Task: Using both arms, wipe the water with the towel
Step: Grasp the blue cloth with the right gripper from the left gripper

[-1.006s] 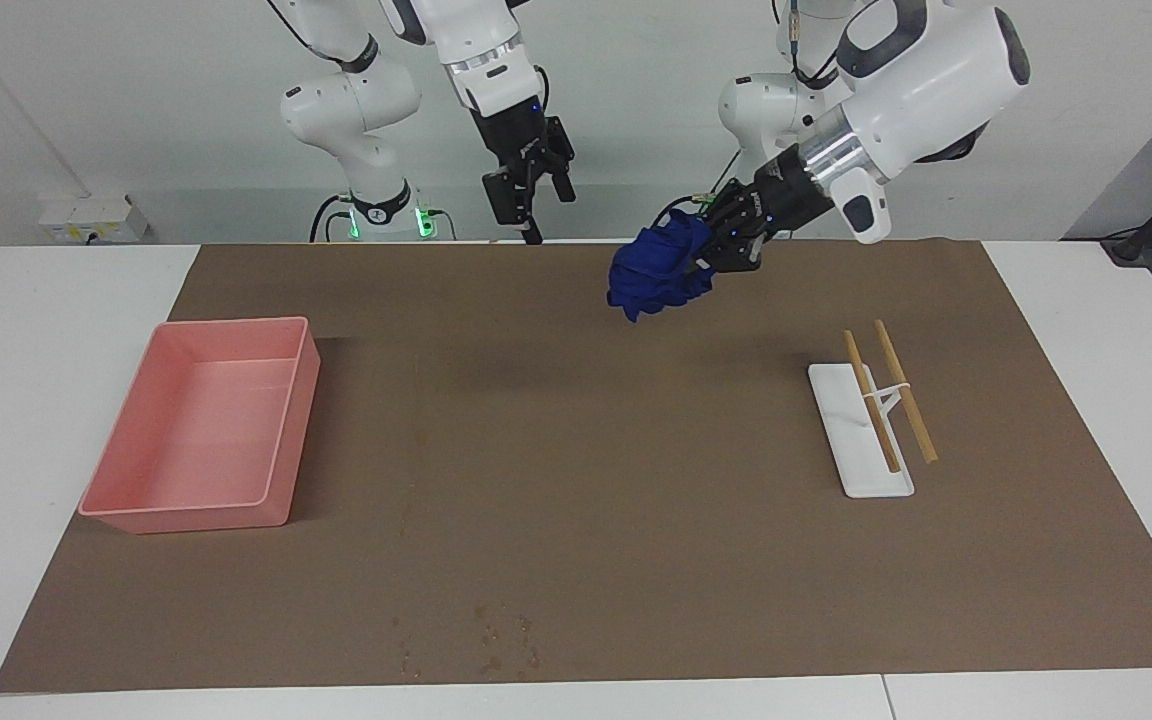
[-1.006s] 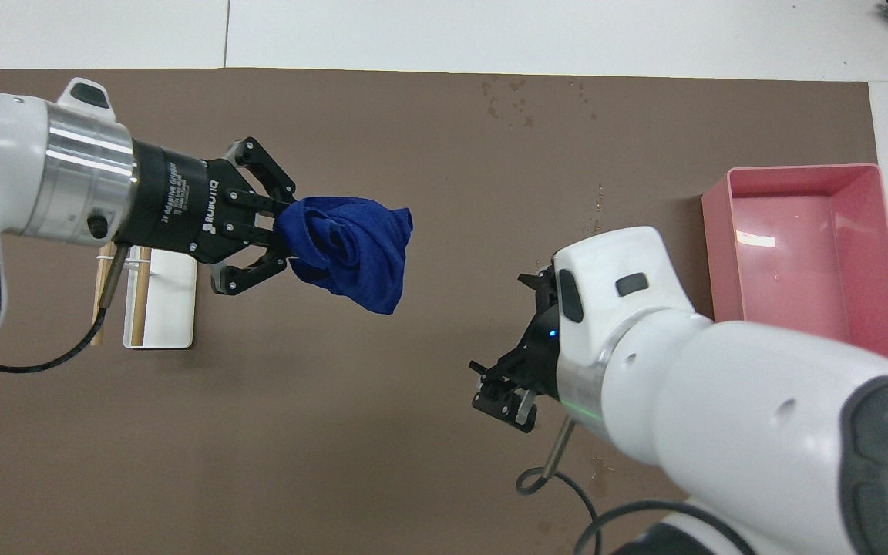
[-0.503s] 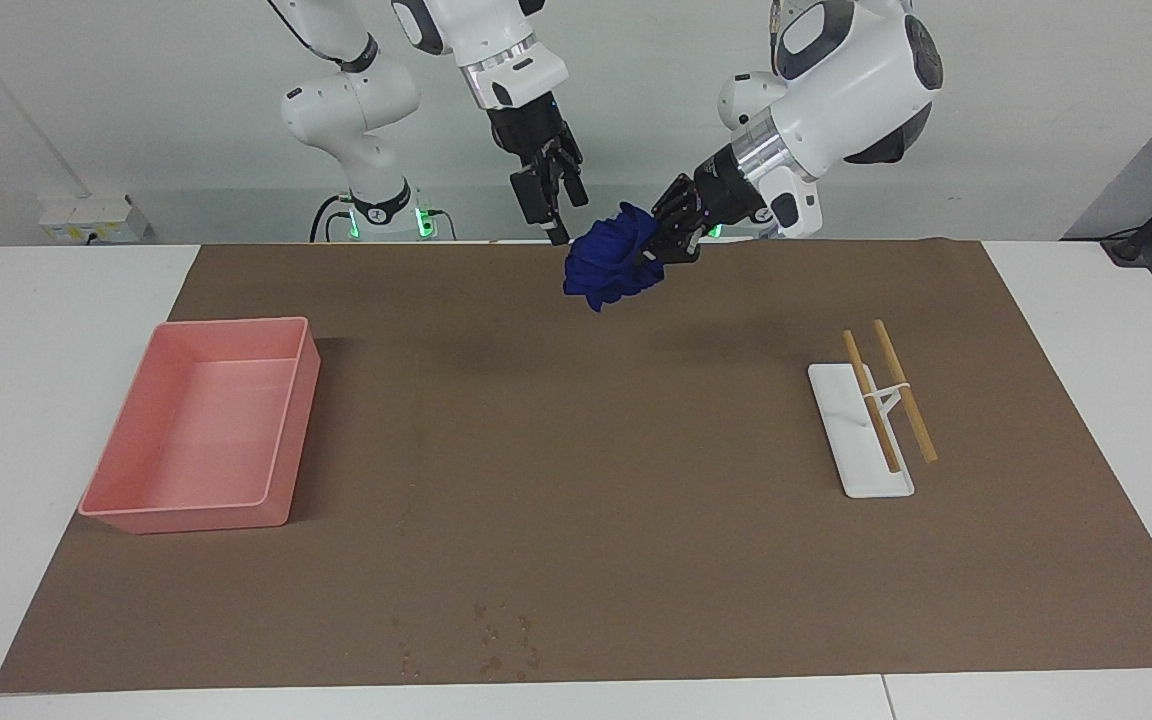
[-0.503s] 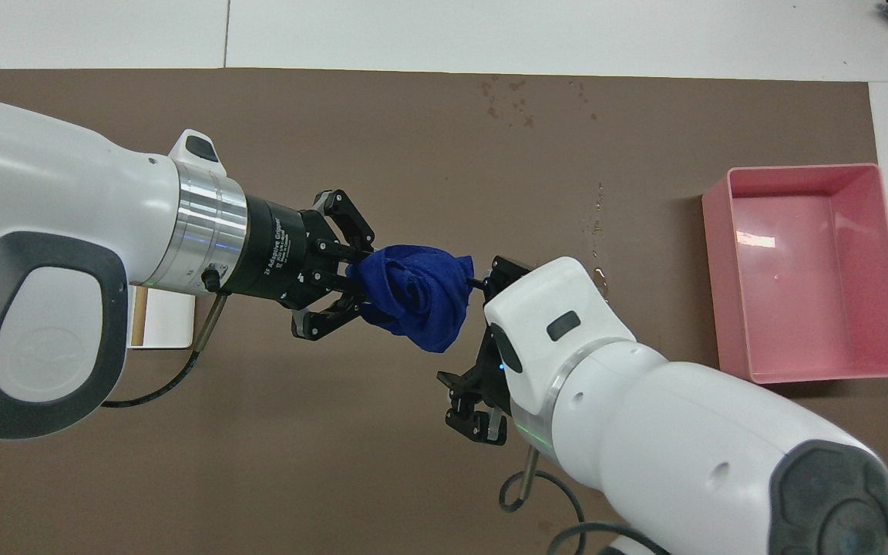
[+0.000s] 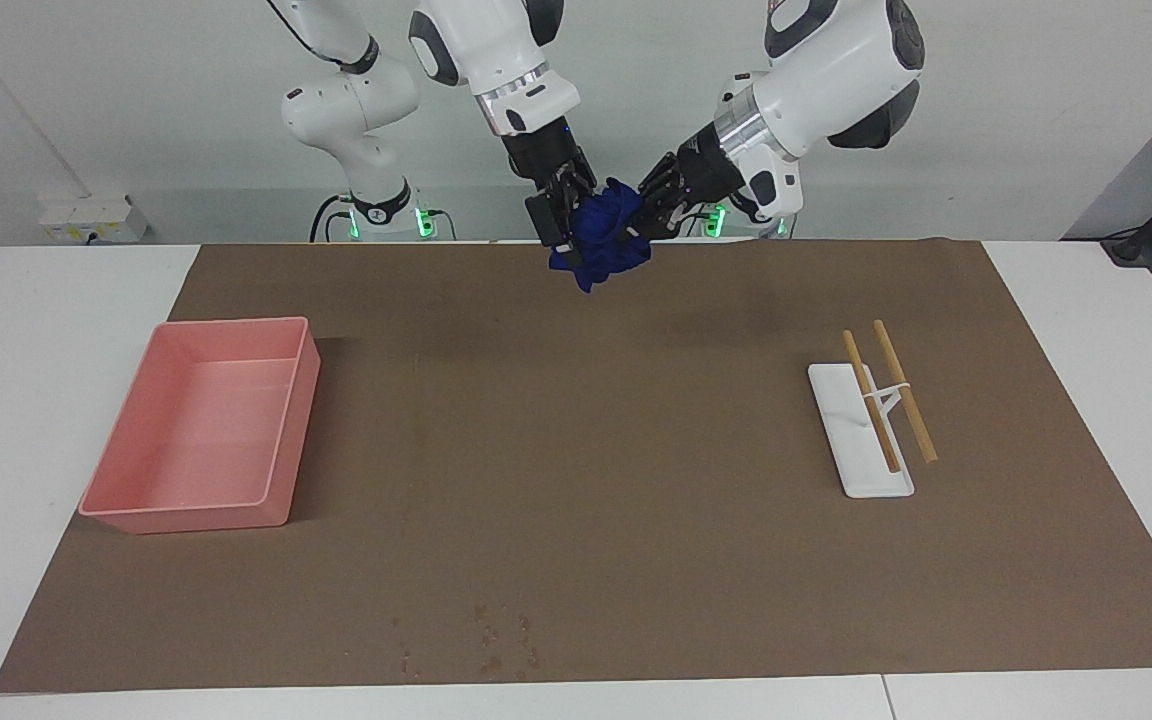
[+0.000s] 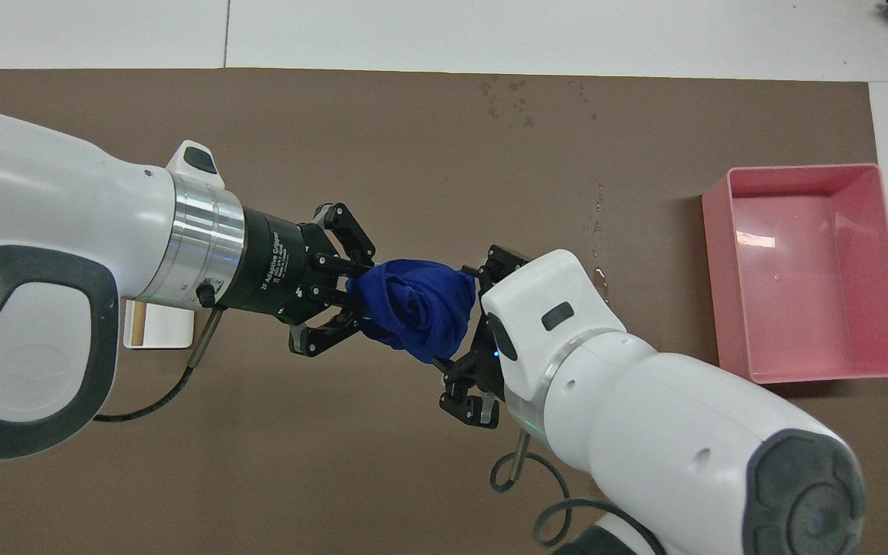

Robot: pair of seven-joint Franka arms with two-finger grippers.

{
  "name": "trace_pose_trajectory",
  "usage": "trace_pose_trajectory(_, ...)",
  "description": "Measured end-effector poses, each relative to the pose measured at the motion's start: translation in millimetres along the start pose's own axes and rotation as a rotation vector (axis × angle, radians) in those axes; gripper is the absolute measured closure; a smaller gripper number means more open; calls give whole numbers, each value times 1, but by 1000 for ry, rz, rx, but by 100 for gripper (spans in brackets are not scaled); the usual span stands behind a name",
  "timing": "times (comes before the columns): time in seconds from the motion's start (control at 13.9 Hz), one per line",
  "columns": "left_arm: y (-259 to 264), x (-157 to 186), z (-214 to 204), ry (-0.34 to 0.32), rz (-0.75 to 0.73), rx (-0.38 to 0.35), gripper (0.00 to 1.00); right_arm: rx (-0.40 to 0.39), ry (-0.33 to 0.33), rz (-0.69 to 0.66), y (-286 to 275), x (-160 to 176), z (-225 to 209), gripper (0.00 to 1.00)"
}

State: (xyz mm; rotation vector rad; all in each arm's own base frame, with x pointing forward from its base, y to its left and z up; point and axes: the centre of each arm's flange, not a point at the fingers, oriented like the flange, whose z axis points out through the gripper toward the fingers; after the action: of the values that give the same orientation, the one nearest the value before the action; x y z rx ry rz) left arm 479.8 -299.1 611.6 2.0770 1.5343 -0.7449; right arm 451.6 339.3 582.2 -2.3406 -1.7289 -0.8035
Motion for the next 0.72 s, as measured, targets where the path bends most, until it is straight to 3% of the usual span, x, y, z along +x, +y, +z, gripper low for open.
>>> trace_pose_trajectory(0.22, -2, 4, 3, 3, -9, 7, 83, 10, -2, 30, -7, 4, 5, 3)
trace_pose_trajectory(0.72, -3, 4, 3, 4, -8, 2, 83, 37, -29, 42, -13, 2, 10, 77)
